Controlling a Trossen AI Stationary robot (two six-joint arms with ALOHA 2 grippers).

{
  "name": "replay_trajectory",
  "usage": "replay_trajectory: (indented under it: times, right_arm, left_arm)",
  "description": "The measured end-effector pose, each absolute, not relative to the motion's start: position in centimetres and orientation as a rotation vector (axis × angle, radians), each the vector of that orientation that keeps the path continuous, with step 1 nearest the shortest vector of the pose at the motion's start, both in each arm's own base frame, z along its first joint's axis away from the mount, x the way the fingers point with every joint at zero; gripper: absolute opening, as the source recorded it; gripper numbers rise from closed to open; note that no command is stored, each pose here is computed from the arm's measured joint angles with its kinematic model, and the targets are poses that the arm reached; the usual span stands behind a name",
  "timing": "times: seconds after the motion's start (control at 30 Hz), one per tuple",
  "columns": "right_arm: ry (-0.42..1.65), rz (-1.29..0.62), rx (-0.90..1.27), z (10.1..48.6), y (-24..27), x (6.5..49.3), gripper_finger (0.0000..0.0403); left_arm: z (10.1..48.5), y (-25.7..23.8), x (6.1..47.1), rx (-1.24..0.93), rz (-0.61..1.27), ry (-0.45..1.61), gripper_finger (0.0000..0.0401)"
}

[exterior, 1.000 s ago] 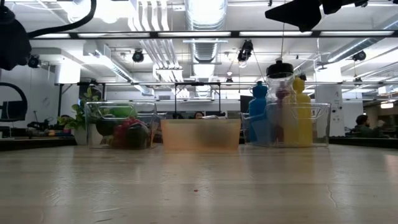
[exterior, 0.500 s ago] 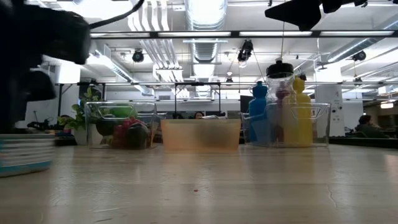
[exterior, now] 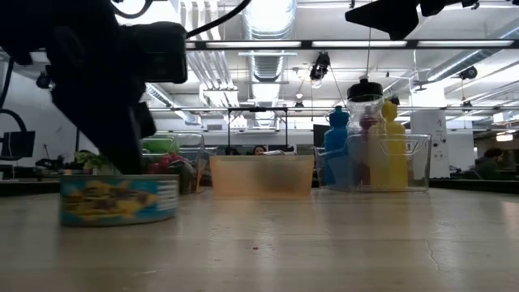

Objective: Pick & Place Food Item
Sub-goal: Put the yellow and blue tuna can into the orange bin

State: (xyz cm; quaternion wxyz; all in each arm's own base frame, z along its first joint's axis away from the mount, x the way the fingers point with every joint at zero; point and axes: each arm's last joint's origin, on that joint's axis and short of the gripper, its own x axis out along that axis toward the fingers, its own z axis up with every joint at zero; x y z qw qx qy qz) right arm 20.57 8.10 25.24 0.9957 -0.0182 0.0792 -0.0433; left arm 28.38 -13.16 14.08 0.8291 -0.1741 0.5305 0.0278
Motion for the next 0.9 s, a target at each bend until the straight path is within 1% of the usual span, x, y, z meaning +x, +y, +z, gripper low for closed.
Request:
replay_trajectory:
  times: [0.2, 0.37, 0.63, 0.9]
  right_arm:
    - [0.158, -0.087, -0.036, 25.2, 8.1, 20.6, 0.0366]
    - [0.158, -0.087, -0.036, 25.2, 8.1, 20.6, 0.0366]
    - [0.144, -0.087, -0.028, 25.4, 8.1, 20.6, 0.0366]
    - [0.141, -0.086, -0.027, 25.4, 8.1, 20.6, 0.0366]
  left_arm:
    - [14.1, -12.5, 29.1, -0.250, 0.079, 1.029, 0.0003]
    - [14.1, -12.0, 29.5, -0.146, 0.145, 0.964, 0.0003]
    - [13.1, -11.4, 30.7, -0.124, 0.155, 0.924, 0.0003]
    - [13.2, -11.2, 31.3, -0.109, 0.131, 0.876, 0.0003]
